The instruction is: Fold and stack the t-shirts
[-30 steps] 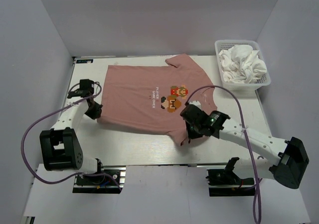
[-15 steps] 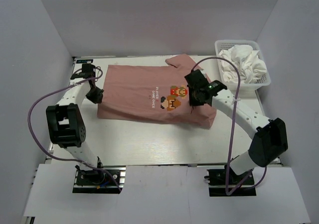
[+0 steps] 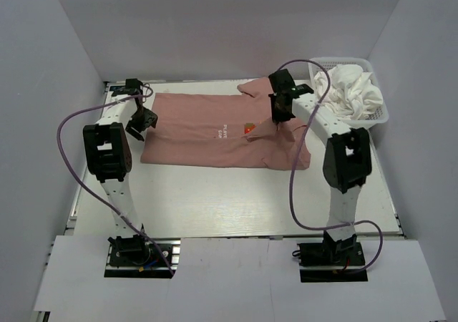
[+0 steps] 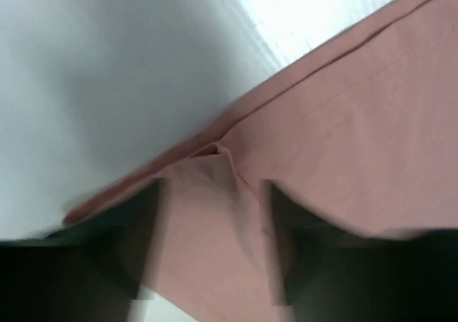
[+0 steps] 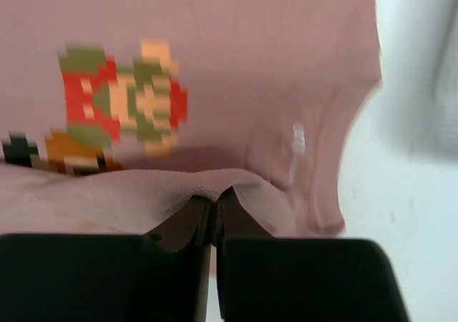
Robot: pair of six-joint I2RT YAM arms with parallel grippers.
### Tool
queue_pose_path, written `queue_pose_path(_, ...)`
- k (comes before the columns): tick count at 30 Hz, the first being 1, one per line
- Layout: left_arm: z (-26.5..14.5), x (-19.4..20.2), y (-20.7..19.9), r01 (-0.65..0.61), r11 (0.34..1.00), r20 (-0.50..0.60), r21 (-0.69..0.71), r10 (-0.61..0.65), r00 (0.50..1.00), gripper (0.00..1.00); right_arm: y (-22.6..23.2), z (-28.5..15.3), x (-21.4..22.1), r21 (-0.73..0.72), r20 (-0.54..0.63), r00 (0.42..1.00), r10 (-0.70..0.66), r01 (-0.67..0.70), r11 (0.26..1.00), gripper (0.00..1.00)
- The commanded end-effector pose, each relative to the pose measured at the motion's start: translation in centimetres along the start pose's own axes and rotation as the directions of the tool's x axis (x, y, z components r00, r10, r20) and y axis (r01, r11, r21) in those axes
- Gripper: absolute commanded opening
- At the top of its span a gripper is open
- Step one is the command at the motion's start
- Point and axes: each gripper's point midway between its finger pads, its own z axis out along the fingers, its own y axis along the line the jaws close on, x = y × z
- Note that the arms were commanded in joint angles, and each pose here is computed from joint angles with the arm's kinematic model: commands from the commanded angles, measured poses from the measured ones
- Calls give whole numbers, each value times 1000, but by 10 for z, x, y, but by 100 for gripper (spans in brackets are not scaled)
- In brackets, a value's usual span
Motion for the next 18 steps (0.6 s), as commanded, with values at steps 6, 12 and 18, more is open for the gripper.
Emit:
queue_pose_path(6,-24,-42,-38,-46,993,106,113,34,994,100,18,67,-83,-129,67,997,24,-15,992,18)
queue_pose_path(12,-42,-40,-22,-106,990,124,94,94,988,100,21,44,-62,-221,49,997,61,-48,974,90)
queue_pose_path(18,-52,-19,-7,-139,983,136,118,123,983,100,10,0,4,-247,42,995,95,-82,966,90)
